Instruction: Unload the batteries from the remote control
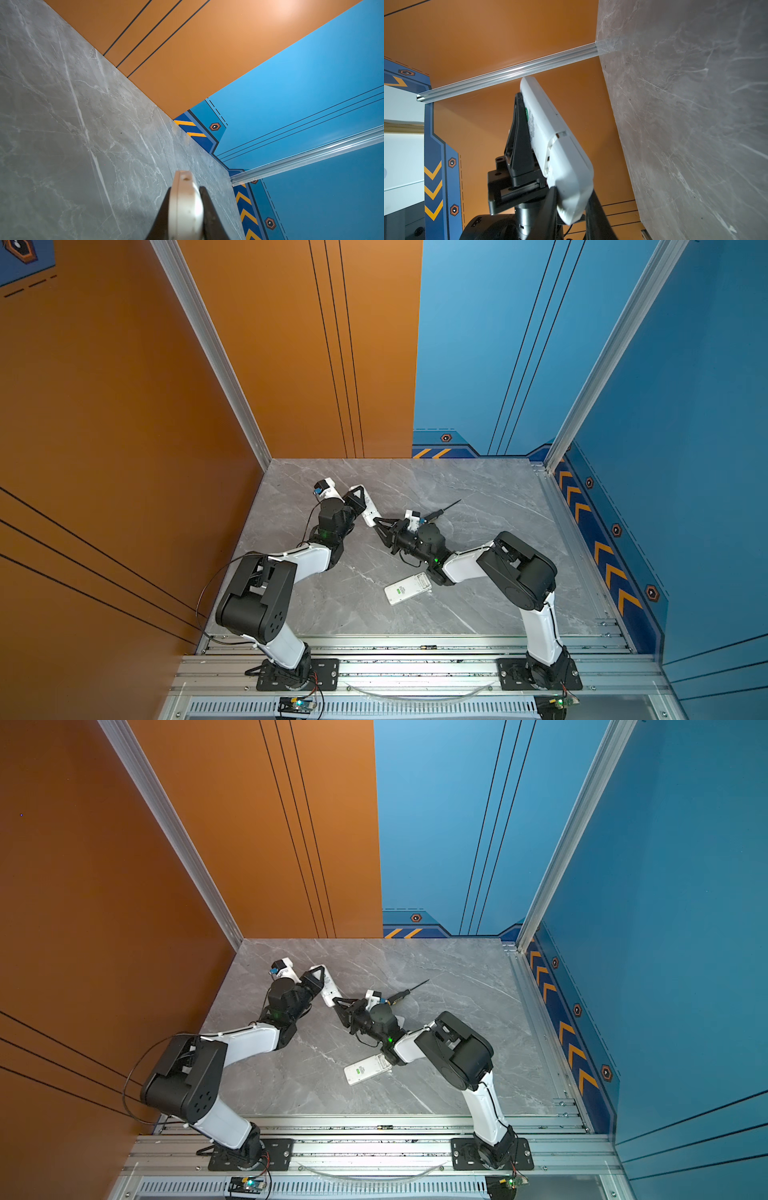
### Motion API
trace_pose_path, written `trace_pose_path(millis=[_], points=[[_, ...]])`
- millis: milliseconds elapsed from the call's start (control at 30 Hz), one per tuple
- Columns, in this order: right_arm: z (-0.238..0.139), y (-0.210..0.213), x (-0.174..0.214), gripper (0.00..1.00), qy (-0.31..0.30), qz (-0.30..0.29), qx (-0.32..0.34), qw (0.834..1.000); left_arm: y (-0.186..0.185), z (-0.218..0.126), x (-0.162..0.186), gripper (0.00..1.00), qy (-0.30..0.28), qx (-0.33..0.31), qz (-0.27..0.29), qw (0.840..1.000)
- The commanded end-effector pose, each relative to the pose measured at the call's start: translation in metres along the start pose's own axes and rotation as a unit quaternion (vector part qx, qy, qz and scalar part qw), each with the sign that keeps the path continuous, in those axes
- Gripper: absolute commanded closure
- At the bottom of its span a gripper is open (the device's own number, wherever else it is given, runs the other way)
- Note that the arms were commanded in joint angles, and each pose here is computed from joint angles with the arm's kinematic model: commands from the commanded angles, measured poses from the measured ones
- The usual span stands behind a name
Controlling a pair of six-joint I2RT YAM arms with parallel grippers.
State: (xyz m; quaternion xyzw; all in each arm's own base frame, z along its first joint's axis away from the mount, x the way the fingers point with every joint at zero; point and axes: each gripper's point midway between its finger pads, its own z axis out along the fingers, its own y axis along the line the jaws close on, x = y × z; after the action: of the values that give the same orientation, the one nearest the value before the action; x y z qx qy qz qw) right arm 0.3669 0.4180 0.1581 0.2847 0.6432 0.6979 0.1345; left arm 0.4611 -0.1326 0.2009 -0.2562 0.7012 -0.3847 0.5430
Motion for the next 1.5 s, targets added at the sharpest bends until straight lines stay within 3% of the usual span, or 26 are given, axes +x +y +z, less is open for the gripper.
trace_pose_path(millis=[0, 233, 933, 1467], points=[[-0.004, 0.001, 0.009, 0.87, 0.004, -0.018, 0.007, 1.000, 0.005, 0.001, -0.003, 1.00, -0.004, -0.005, 0.026, 1.000], [-0.004, 0.006, 0.012, 0.80, 0.009, -0.019, 0.001, 1.000, 0.012, -0.001, -0.003, 1.00, -0.006, -0.014, 0.028, 0.999], [-0.007, 0.005, 0.017, 0.76, 0.017, -0.012, -0.003, 1.000, 0.018, 0.001, -0.003, 1.00, 0.005, -0.020, 0.049, 0.999], [-0.009, 0.004, 0.010, 0.82, 0.006, -0.017, 0.000, 1.000, 0.014, 0.003, 0.005, 1.00, 0.026, -0.015, 0.073, 0.997]])
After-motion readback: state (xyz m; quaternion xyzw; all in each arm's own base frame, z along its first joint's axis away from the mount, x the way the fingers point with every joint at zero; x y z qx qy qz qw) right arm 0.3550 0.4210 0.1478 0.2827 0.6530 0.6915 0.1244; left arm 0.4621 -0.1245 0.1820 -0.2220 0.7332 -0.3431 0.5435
